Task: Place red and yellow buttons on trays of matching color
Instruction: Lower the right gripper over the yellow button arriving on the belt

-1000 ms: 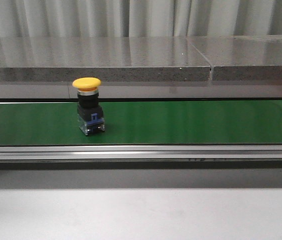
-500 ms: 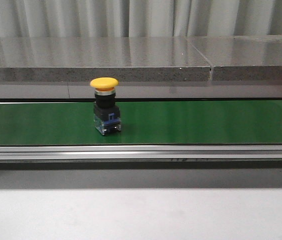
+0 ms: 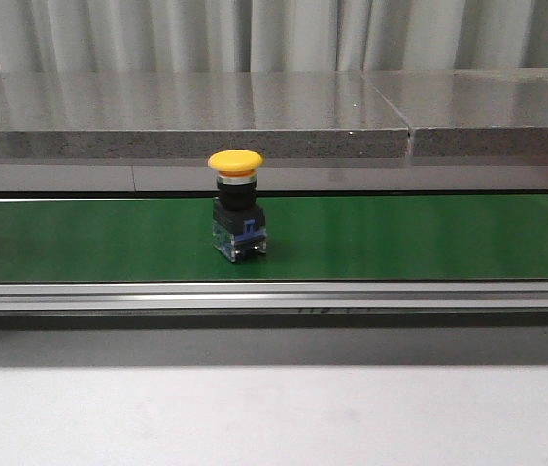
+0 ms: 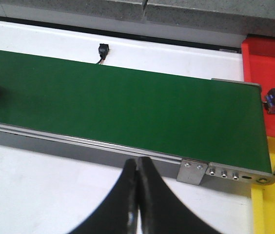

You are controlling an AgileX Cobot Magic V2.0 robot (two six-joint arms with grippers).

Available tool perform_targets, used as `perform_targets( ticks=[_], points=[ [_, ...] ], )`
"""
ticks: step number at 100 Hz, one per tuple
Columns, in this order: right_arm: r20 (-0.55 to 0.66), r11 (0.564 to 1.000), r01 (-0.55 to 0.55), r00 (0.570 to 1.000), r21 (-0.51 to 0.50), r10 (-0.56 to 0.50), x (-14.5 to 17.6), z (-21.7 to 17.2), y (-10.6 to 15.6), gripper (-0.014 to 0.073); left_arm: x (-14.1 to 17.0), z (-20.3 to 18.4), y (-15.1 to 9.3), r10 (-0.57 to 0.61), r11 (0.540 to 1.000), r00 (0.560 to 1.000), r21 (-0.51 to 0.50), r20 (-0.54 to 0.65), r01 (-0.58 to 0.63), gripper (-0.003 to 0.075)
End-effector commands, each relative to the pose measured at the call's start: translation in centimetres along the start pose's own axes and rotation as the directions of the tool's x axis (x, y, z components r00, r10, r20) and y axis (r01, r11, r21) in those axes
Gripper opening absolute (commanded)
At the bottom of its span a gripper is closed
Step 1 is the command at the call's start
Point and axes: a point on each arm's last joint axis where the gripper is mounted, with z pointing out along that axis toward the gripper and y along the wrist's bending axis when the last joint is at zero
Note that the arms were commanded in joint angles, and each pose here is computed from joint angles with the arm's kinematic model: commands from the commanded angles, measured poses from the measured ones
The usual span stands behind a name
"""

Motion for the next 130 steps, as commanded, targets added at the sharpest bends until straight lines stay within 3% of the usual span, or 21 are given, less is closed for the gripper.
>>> perform_targets(
  ticks=[1, 36, 49, 58, 73, 80, 97, 130],
  points=[
    [0.068, 1.0, 0.018, 0.998, -0.024, -0.016, -2.4, 0.2, 0.3, -0.0067, -1.3, -0.5, 0.0, -0.008, 1.0, 0.996, 0.003, 0.09, 0.007, -0.0021],
    [-0.016, 0.988, 0.065, 0.998, -0.138, -0.068, -7.6, 4.1, 2.3, -0.0067, -1.3, -0.5, 0.0, -0.001, 1.0, 0.996, -0.002, 0.087, 0.001, -0.0021],
    [-0.069, 0.984, 0.062, 0.995, -0.17, -0.075, -9.4, 6.4, 3.3, -0.003, -1.3, -0.5, 0.0, -0.001, 1.0, 0.996, -0.002, 0.087, 0.001, -0.0021],
    [-0.14, 0.978, 0.074, 0.985, -0.194, -0.102, -10.3, 8.1, 4.3, 0.0117, -1.3, -0.5, 0.0, -0.001, 1.0, 0.996, -0.002, 0.087, 0.001, -0.0021],
    [-0.216, 0.967, 0.079, 0.967, -0.242, -0.133, -11.5, 10.4, 6.1, 0.0545, -1.3, -0.5, 0.0, -0.001, 1.0, 0.996, -0.002, 0.087, 0.001, -0.0021],
    [-0.249, 0.963, 0.086, 0.956, -0.255, -0.151, -11.9, 11.5, 6.8, 0.0671, -1.3, -0.5, 0.0, -0.001, 1.0, 0.996, -0.002, 0.087, 0.001, -0.0021],
    [-0.346, 0.952, 0.098, 0.917, -0.289, -0.2, -12.8, 13.9, 8.7, 0.0617, -1.3, -0.5, 0.0, -0.001, 1.0, 0.996, -0.002, 0.087, 0.001, -0.0021],
    [-0.539, 0.918, 0.156, 0.768, -0.365, -0.345, -13.1, 19.3, 12.1, 0.0615, -1.3, -0.5, 0.0, -0.001, 1.0, 0.996, -0.002, 0.087, 0.001, -0.0021]
  ],
)
